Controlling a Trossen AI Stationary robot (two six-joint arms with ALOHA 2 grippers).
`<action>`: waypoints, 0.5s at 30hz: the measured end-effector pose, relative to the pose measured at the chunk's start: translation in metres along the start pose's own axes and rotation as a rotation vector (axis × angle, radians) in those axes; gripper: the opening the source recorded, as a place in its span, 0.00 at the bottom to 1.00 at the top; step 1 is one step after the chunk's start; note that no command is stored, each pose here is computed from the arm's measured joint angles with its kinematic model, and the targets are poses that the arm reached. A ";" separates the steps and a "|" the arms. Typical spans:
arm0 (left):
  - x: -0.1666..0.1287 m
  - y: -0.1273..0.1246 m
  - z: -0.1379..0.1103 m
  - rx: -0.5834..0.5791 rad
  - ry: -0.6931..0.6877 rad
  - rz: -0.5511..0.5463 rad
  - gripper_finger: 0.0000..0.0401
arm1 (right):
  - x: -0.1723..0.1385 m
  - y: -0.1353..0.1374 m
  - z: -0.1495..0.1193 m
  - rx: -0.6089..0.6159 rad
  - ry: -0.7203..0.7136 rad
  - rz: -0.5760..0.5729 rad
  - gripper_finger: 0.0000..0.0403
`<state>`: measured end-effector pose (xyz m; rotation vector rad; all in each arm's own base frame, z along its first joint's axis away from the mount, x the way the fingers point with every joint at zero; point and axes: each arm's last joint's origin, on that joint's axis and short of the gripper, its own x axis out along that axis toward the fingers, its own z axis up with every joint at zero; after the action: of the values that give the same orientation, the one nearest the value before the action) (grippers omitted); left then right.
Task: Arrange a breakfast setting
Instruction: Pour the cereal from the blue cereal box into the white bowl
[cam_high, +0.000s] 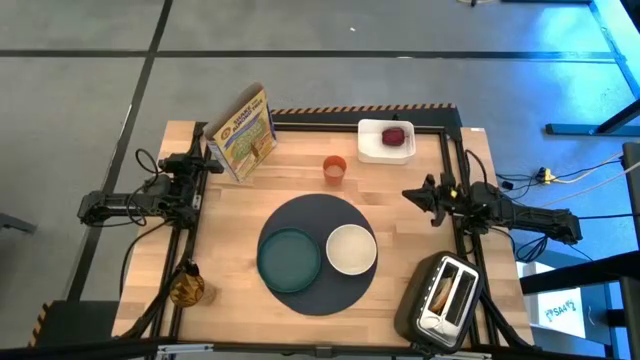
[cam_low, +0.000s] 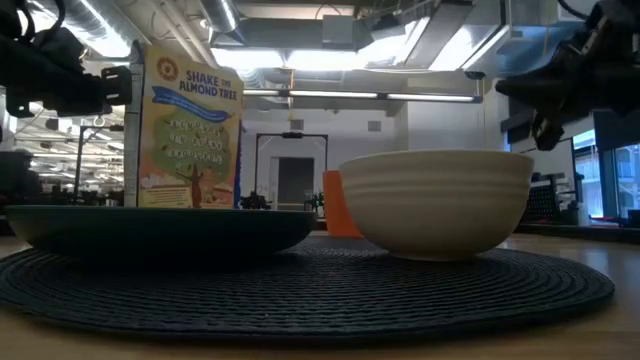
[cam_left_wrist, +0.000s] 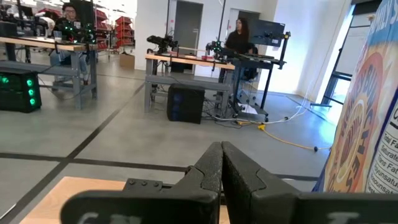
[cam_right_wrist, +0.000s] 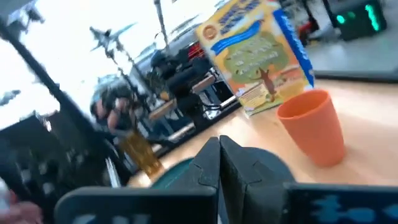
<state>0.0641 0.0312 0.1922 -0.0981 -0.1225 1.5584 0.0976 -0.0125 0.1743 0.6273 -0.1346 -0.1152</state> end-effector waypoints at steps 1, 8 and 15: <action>0.000 0.000 0.000 0.000 0.000 0.000 0.00 | 0.000 -0.001 0.001 0.039 -0.022 -0.028 0.00; 0.000 0.000 0.000 0.000 0.000 -0.001 0.00 | -0.002 -0.007 0.007 0.176 -0.243 -0.246 0.01; 0.000 -0.001 0.000 -0.006 -0.006 -0.025 0.00 | -0.005 -0.010 0.013 0.185 -0.414 -0.399 0.08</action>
<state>0.0648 0.0312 0.1924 -0.0968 -0.1327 1.5333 0.0902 -0.0273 0.1783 0.8037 -0.4222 -0.6253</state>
